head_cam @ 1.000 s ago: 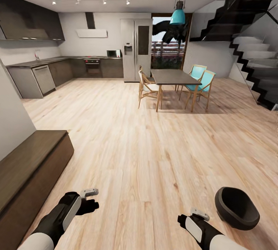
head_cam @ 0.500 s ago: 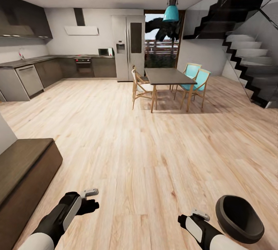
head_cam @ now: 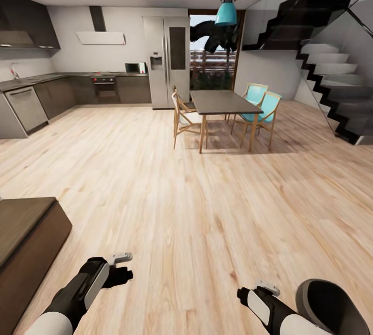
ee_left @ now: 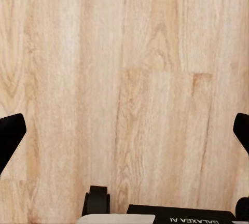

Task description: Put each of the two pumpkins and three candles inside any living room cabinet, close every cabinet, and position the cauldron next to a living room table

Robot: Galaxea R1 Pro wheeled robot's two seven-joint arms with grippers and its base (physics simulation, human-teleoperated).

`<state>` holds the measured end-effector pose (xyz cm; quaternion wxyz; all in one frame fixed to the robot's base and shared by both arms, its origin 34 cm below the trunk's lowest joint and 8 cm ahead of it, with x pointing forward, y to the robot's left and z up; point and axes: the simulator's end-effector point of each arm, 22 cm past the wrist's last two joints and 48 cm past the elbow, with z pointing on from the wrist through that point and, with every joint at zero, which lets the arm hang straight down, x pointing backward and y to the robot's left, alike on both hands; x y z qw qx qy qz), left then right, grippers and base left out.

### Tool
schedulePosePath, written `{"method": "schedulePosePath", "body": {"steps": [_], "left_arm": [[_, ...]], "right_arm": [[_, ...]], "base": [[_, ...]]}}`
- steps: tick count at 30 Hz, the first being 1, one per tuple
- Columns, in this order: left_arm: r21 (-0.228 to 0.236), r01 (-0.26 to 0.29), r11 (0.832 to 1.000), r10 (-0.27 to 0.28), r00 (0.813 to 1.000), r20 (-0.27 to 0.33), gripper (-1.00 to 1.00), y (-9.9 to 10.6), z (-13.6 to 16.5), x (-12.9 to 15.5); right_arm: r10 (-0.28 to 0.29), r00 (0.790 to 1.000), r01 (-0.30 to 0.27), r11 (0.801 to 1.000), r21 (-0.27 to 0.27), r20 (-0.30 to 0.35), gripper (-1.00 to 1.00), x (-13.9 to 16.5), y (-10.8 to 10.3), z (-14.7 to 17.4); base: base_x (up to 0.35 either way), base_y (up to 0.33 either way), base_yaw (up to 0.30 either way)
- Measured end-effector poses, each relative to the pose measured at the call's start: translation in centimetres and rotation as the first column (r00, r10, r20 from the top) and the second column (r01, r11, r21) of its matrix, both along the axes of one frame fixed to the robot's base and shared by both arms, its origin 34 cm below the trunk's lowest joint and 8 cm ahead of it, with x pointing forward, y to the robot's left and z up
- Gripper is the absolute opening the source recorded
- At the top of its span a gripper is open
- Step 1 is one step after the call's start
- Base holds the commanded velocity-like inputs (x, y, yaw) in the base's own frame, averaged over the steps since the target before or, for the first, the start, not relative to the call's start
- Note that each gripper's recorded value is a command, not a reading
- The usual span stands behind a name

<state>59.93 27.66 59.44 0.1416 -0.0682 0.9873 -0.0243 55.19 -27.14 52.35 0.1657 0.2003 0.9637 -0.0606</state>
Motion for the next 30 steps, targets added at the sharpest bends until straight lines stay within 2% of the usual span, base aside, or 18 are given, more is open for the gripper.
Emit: {"method": "schedulePosePath", "body": {"steps": [18,30], "left_arm": [[-0.001,-0.002,1.0,0.002,1.0,0.015,1.0,-0.09,0.09,0.31],[-0.001,-0.002,1.0,0.002,1.0,0.014,1.0,-0.17,0.08,0.31]], "right_arm": [[0.002,1.0,-0.002,1.0,0.001,0.001,1.0,0.06,0.16,0.02],[0.005,1.0,-0.005,1.0,0.003,0.0,1.0,0.04,0.3,0.01]], "base": [[0.332,-0.009,0.006],[0.302,-0.177,0.256]]}}
